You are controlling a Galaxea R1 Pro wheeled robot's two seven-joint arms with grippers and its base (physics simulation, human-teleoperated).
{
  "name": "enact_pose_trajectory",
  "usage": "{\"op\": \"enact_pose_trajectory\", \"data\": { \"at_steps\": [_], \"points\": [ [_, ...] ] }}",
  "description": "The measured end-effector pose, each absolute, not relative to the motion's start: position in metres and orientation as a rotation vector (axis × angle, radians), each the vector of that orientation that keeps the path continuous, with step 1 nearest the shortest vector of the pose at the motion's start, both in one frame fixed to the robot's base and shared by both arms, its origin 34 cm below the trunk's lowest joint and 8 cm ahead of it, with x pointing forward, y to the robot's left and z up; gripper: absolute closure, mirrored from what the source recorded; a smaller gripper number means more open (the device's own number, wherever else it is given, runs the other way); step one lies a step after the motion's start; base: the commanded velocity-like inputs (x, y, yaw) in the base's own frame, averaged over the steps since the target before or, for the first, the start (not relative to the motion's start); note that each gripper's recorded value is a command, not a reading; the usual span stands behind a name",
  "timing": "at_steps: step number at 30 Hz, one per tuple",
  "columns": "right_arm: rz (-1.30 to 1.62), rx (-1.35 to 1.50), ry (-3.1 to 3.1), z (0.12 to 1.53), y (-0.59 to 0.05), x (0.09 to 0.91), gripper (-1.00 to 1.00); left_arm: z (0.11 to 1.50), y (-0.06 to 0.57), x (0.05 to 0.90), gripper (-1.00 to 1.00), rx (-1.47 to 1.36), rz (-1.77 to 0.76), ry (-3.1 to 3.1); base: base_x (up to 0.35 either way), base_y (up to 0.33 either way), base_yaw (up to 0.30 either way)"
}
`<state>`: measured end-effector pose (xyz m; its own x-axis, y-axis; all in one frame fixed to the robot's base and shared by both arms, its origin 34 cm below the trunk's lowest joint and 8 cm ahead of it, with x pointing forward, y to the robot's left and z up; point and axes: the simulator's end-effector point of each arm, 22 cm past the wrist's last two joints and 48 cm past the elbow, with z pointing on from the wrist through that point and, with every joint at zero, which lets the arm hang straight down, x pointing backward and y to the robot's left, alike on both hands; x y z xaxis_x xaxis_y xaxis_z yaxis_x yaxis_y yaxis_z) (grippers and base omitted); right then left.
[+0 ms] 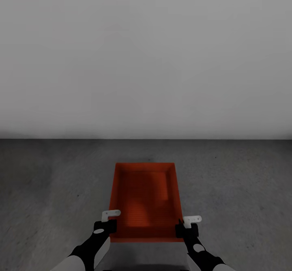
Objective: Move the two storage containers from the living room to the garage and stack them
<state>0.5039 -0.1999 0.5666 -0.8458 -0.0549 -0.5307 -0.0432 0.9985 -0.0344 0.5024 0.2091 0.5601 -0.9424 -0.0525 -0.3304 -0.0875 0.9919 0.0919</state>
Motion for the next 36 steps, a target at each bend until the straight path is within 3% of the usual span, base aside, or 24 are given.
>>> {"op": "enact_pose_trajectory", "data": {
  "at_steps": [36],
  "points": [
    [-0.029,-0.07,2.584,0.549,-0.199,0.508,1.0,0.542,0.21,0.507,1.0,-0.101,0.15,2.805,0.0,0.0,0.0]
  ]
}}
